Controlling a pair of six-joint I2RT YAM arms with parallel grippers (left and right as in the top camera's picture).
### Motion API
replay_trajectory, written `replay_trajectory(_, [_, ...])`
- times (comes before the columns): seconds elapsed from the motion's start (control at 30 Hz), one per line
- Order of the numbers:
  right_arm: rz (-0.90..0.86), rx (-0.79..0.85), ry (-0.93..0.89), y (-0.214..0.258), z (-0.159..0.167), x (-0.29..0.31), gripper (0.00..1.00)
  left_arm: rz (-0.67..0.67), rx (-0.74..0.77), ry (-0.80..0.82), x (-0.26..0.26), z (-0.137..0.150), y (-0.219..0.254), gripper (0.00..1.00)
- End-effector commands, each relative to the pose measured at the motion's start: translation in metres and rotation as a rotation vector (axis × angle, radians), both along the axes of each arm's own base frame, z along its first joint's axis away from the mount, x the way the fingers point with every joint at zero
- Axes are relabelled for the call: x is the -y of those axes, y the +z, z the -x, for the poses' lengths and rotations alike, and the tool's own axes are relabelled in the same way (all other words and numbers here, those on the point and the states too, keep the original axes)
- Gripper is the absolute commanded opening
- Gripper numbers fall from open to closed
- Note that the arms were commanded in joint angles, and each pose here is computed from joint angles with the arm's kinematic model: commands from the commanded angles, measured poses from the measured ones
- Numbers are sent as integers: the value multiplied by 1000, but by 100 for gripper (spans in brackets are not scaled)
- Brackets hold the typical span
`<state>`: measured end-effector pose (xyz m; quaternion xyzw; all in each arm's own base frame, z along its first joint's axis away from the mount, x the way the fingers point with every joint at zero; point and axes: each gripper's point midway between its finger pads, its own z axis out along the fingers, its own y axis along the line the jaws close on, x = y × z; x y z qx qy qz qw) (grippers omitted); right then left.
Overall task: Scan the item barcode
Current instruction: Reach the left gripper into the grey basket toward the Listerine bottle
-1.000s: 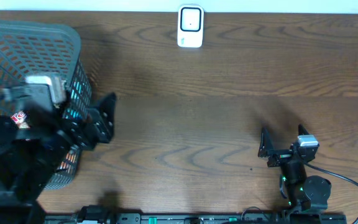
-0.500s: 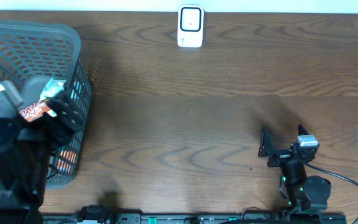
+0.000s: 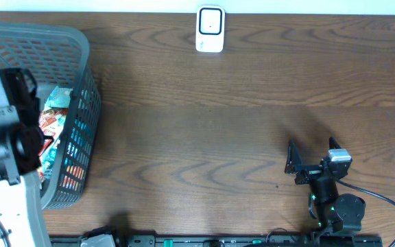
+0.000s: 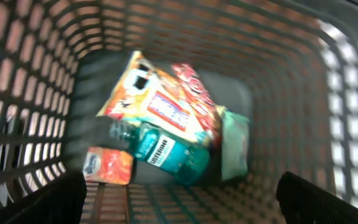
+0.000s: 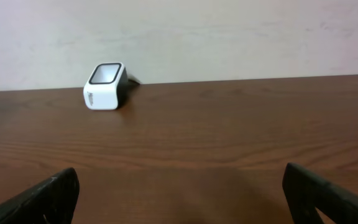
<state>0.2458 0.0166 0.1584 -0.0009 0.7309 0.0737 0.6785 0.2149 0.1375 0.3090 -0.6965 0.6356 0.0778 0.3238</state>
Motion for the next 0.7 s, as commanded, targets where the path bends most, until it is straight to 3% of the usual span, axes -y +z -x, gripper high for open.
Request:
replay_trajectory(0.0, [9,-1,6,-1,0,-2,99,146,20,219,-11,-2,-27,98])
replay_trajectory(0.2, [9,-1,6,-1,0,-2,99,332,-98,230,-12,-32,-79,98])
replay_trajectory(0.37, [9,-1,6,-1,0,-2,99,334,-229,239,-24,-36,-108,98])
replay_trajectory(0.53, [9,-1,6,-1,0,-2,99,498,-320,560,-15,-11,-140,98])
replay_trajectory(0.67, [9,-1,6,-1,0,-2,99,528,-409,621,-19,-2,-158,98])
